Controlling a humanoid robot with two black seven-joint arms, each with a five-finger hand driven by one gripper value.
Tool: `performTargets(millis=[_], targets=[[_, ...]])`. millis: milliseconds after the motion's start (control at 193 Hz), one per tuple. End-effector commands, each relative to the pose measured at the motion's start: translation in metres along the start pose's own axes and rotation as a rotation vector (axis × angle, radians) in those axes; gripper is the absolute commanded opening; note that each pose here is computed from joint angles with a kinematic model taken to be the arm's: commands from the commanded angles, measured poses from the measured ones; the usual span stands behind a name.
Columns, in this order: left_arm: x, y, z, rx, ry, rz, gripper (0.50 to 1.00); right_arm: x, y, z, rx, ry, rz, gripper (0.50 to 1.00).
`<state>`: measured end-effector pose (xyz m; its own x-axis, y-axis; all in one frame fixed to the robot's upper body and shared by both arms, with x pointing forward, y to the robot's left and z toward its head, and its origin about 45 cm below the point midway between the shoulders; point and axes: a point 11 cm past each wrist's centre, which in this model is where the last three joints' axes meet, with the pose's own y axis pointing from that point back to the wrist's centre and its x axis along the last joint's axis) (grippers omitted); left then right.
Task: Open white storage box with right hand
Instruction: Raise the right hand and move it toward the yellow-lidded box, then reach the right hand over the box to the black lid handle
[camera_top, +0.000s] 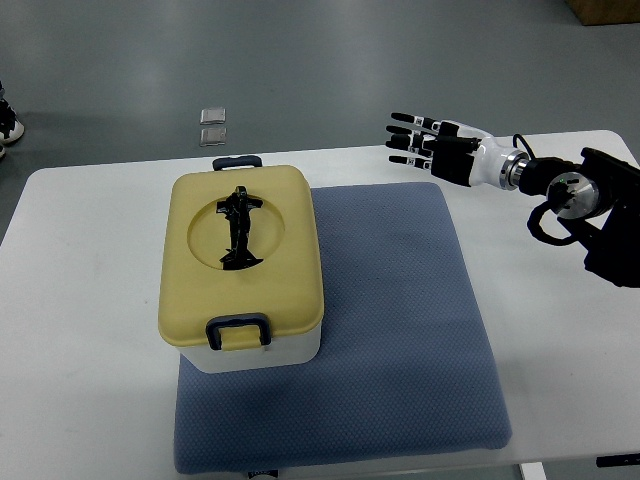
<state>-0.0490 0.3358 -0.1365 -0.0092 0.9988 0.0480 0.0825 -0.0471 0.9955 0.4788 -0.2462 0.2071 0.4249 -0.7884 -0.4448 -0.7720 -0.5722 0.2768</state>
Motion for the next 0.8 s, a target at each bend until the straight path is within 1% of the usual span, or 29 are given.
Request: performTargets(millis=[0, 171, 358, 462, 628, 701, 794], targets=[[0.001, 0.000, 0.002, -0.003, 0.000, 0.001, 1.000, -0.001, 0.000, -0.002, 0.002, 0.005, -0.007, 0.928], [-0.001, 0.000, 0.001, -0.003, 0.005, -0.002, 1.000, -0.011, -0.003, -0.011, 0.002, 0.061, -0.038, 0.928], [0.001, 0.000, 0.001, -0.002, 0.000, 0.001, 1.000, -0.009, 0.002, -0.028, 0.073, 0.202, -0.036, 0.928], [0.001, 0.000, 0.001, -0.002, 0.002, 0.001, 1.000, -0.008, 0.004, -0.036, 0.091, 0.233, -0.034, 0.928], [0.000, 0.000, 0.001, -0.002, 0.003, 0.000, 1.000, -0.011, 0.005, -0.057, 0.084, 0.346, -0.020, 0.928], [0.000, 0.000, 0.001, -0.002, 0.003, 0.000, 1.000, -0.008, 0.012, -0.075, 0.101, 0.418, -0.008, 0.928], [0.000, 0.000, 0.001, -0.002, 0.002, 0.000, 1.000, -0.017, 0.013, -0.096, 0.129, 0.496, -0.032, 0.928]])
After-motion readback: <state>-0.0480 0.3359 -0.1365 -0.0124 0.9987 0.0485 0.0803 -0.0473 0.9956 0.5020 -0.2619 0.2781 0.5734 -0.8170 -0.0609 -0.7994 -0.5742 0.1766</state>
